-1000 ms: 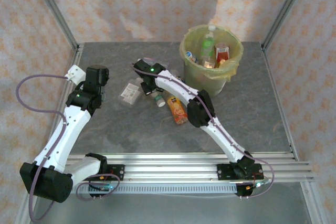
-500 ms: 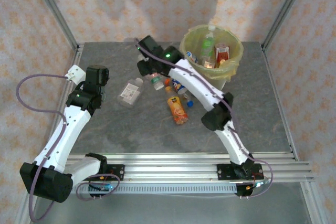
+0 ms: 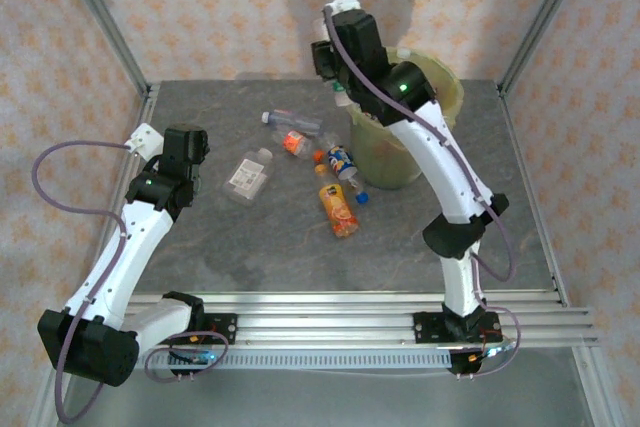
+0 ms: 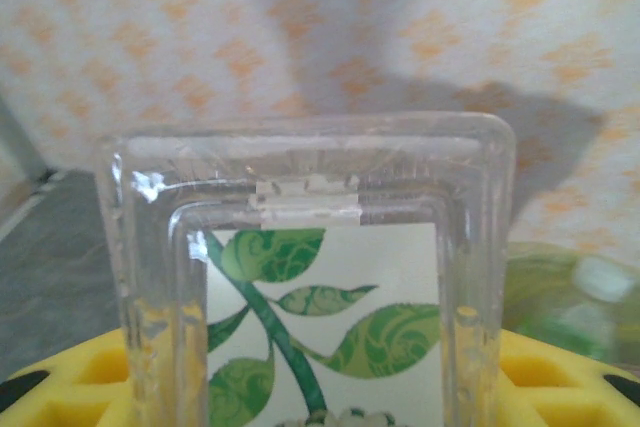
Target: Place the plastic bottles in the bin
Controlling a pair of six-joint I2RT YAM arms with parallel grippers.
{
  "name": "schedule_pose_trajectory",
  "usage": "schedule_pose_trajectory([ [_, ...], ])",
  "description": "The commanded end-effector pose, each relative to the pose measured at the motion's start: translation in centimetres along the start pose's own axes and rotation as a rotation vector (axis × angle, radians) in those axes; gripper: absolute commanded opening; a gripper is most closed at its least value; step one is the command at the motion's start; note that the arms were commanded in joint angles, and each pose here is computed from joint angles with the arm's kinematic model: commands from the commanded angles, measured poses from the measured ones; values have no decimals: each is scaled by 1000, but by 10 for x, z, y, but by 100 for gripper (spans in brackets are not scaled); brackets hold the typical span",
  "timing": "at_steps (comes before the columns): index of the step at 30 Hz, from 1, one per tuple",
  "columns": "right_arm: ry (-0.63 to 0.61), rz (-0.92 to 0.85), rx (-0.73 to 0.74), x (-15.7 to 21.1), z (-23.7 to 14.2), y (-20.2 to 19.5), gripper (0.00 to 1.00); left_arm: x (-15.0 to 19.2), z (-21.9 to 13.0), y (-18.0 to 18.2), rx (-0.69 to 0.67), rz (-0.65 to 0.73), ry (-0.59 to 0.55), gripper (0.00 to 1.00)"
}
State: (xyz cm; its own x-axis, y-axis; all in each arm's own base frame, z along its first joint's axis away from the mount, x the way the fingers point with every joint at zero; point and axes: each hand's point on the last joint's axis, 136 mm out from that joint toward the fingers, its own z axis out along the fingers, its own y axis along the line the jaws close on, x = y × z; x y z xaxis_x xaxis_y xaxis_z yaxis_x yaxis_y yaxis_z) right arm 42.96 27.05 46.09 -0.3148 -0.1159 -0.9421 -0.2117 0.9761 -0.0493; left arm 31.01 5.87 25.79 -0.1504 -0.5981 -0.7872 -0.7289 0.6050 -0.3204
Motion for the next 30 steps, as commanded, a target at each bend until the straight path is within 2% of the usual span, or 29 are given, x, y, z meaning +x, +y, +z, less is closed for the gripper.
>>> schedule_pose_trajectory([
  [1, -67, 43, 155, -21, -8, -48, 34, -4, -1, 1, -10, 10, -4, 100],
  [5, -42, 72, 281, -12, -2, -89, 33, -4, 0, 0, -7, 14, -3, 100],
  [11, -1, 111, 396, 14, 6, -137, 33, -2, 2, -4, 2, 23, 6, 100],
  [18, -16, 203, 428, 47, 5, -175, 34, 0, 4, -9, 16, 24, 17, 100],
  [23, 6, 284, 442, 77, 18, -197, 34, 2, 5, -11, 23, 24, 26, 100],
  [30, 42, 346, 420, 100, 46, -201, 34, 2, 5, -12, 29, 21, 29, 100],
])
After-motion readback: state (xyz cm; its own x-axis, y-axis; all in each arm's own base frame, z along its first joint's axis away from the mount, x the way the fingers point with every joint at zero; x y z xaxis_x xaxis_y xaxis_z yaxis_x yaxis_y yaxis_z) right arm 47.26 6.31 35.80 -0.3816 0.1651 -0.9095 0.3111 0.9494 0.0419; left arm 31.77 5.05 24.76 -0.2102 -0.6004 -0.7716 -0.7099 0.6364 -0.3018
